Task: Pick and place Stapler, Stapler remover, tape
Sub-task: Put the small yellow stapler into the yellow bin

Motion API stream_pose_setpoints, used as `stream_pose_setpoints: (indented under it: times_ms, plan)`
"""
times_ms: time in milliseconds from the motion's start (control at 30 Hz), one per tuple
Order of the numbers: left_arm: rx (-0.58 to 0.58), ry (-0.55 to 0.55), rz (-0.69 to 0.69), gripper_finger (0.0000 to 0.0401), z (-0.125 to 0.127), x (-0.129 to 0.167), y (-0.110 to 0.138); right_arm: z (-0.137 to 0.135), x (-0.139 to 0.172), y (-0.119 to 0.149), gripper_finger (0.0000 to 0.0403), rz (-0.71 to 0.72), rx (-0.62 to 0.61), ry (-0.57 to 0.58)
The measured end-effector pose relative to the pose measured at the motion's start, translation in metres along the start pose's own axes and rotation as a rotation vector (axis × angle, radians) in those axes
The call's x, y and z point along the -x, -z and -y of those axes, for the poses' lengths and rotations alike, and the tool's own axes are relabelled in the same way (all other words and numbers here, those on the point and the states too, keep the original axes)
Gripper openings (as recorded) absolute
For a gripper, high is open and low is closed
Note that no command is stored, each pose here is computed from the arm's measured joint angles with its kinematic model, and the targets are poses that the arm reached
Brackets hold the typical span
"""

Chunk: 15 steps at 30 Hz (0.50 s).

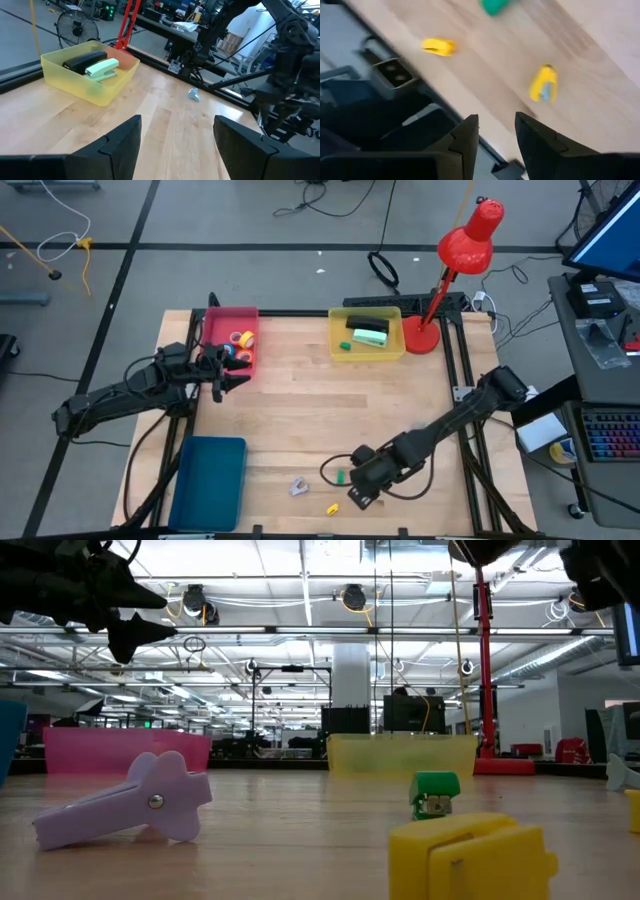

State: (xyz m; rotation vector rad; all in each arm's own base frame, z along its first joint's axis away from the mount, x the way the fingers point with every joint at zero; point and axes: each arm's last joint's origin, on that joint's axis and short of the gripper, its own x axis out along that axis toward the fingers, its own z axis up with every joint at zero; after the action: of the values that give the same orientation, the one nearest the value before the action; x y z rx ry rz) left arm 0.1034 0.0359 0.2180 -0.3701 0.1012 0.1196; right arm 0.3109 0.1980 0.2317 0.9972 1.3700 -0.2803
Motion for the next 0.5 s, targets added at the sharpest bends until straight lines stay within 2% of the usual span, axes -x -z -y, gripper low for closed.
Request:
stream_pose_setpoints:
  times_ms: [267, 500]
  plan:
    - [0.002, 0.008, -0.003, 0.0248, 0.0002, 0.0000, 0.0001, 0.0069, 0.0003, -0.0019, 0.0122, -0.002, -0.064, 0.067]
    - [0.001, 0.008, -0.003, 0.0248, 0.0002, 0.0000, 0.0001, 0.0024, 0.0004, -0.0039, 0.0119, 0.007, 0.019, 0.019]
